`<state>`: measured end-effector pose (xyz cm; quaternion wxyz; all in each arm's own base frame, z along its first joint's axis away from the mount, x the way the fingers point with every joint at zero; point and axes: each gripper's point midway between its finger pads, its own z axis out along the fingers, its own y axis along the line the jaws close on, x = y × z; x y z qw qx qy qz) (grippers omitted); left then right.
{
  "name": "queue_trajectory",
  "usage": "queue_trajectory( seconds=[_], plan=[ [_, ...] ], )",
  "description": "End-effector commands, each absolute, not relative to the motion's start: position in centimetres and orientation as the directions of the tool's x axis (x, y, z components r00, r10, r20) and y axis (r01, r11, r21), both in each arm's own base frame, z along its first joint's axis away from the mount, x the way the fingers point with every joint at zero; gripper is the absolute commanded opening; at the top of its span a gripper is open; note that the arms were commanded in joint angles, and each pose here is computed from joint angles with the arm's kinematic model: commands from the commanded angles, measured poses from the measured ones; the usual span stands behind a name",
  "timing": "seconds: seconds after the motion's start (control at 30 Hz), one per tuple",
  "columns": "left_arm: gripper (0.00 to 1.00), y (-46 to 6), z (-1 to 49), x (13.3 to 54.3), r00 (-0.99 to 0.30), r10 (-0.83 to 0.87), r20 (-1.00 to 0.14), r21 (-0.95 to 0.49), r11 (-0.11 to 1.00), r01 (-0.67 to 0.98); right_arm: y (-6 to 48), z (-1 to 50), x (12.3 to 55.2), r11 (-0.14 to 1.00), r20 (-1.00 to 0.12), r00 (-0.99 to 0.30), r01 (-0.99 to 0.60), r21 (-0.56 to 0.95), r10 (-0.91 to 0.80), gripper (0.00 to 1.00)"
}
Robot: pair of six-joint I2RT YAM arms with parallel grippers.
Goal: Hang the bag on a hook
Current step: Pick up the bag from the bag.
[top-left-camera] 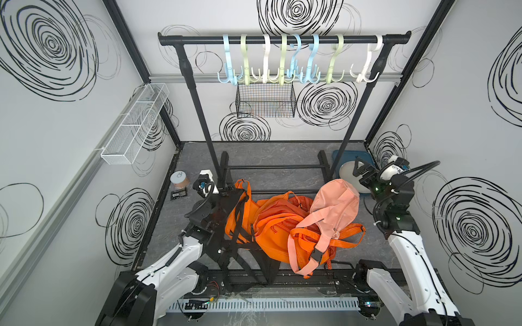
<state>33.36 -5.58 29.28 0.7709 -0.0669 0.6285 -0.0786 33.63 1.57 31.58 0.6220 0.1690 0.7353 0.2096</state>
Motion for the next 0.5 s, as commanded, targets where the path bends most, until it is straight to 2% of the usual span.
queue_trajectory(
  seconds=[0.0, 0.03, 0.1, 0.2, 0.27, 0.37, 0.47],
  plan=[
    [0.99, -6.9, 30.4, 34.1, 0.062, -0.458, -0.887, -0.437, 0.875, 0.210, 4.7, 30.2, 32.9, 0.927, -0.872, -0.351, -0.030, 0.374, 0.340, 1.00],
    [0.99, -5.8, 29.9, 34.5, 0.019, -0.528, -0.849, -0.516, 0.836, 0.188, 6.1, 29.5, 32.7, 0.933, -0.857, -0.412, -0.042, 0.358, 0.310, 1.00],
    [0.99, -4.5, 30.2, 34.4, 0.011, -0.595, -0.803, -0.582, 0.789, 0.198, 8.6, 28.0, 32.1, 0.936, -0.824, -0.504, -0.079, 0.343, 0.259, 1.00],
    [0.99, -3.5, 31.7, 32.2, 0.126, -0.602, -0.789, -0.567, 0.791, 0.231, 11.6, 25.6, 30.4, 0.932, -0.774, -0.601, -0.127, 0.339, 0.199, 1.00],
    [0.99, -2.5, 31.3, 31.6, 0.133, -0.694, -0.707, -0.664, 0.717, 0.212, 13.0, 23.7, 28.7, 0.927, -0.733, -0.659, -0.146, 0.346, 0.170, 1.00],
    [0.99, -3.2, 30.3, 32.8, 0.027, -0.670, -0.742, -0.661, 0.737, 0.138, 14.5, 21.4, 26.6, 0.902, -0.681, -0.710, -0.160, 0.401, 0.176, 1.00],
    [0.99, -4.2, 30.7, 32.4, 0.018, -0.620, -0.785, -0.612, 0.779, 0.138, 15.6, 19.1, 25.4, 0.879, -0.639, -0.744, -0.155, 0.451, 0.197, 1.00]
  ],
)
